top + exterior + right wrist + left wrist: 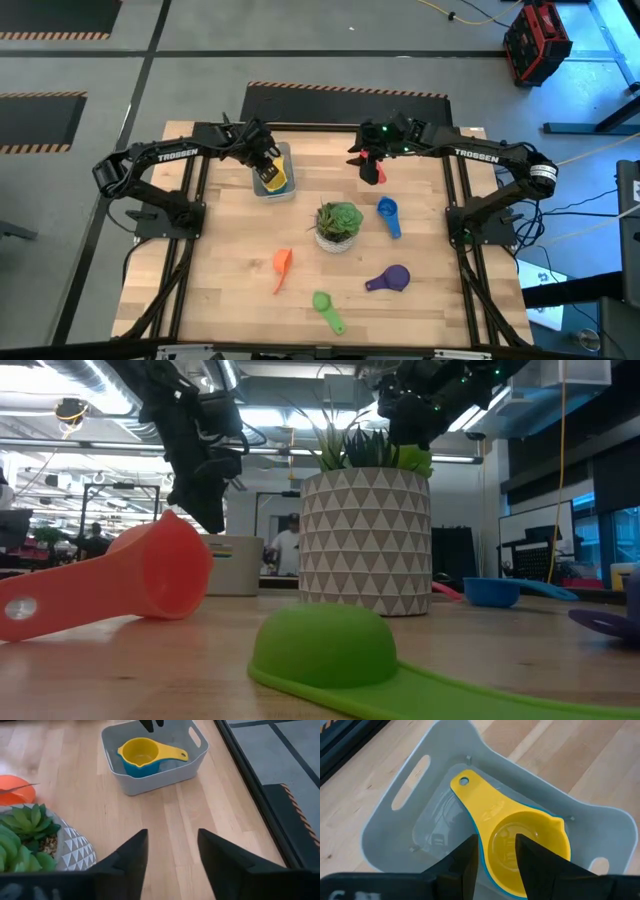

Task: Nest measuring cups in basket
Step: Stack the violet measuring cup on top of the yellow measuring cup in the gray bin

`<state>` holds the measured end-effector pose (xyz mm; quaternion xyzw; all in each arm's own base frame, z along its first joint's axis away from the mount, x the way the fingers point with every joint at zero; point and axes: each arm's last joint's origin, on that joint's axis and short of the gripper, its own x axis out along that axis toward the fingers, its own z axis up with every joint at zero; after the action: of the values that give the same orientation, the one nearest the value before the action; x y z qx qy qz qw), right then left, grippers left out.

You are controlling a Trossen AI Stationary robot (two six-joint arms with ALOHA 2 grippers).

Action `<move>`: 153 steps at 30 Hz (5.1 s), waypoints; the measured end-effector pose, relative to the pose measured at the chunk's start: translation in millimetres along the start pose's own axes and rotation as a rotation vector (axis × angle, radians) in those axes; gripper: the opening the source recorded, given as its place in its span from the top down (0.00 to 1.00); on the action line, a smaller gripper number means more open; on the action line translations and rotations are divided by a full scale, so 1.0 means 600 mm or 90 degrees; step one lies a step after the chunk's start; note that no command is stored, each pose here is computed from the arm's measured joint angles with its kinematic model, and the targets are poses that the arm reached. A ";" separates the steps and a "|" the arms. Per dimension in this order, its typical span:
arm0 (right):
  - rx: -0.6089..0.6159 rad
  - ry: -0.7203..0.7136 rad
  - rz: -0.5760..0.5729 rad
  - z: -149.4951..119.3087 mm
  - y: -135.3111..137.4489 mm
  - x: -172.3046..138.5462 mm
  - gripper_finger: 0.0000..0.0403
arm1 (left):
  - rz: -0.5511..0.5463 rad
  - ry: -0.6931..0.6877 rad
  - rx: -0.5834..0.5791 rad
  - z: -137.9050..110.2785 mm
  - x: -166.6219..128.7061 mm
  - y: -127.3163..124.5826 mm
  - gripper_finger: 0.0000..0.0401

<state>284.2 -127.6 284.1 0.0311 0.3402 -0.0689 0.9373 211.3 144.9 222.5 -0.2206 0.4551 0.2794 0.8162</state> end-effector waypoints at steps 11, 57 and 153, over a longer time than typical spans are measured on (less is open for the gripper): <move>0.004 0.000 0.000 0.000 0.000 0.000 0.15 | 0.000 0.000 0.000 0.000 0.000 0.000 0.70; 0.160 0.329 0.207 -0.061 0.255 -0.070 0.05 | 0.000 -0.001 0.000 0.000 0.000 0.000 0.70; -0.069 0.678 0.013 -0.257 0.460 0.071 0.17 | 0.000 0.000 -0.001 0.000 0.000 0.000 0.70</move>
<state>260.0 157.1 141.6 0.0169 0.7715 -0.0169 0.6357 211.2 145.1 222.5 -0.2209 0.4548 0.2799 0.8161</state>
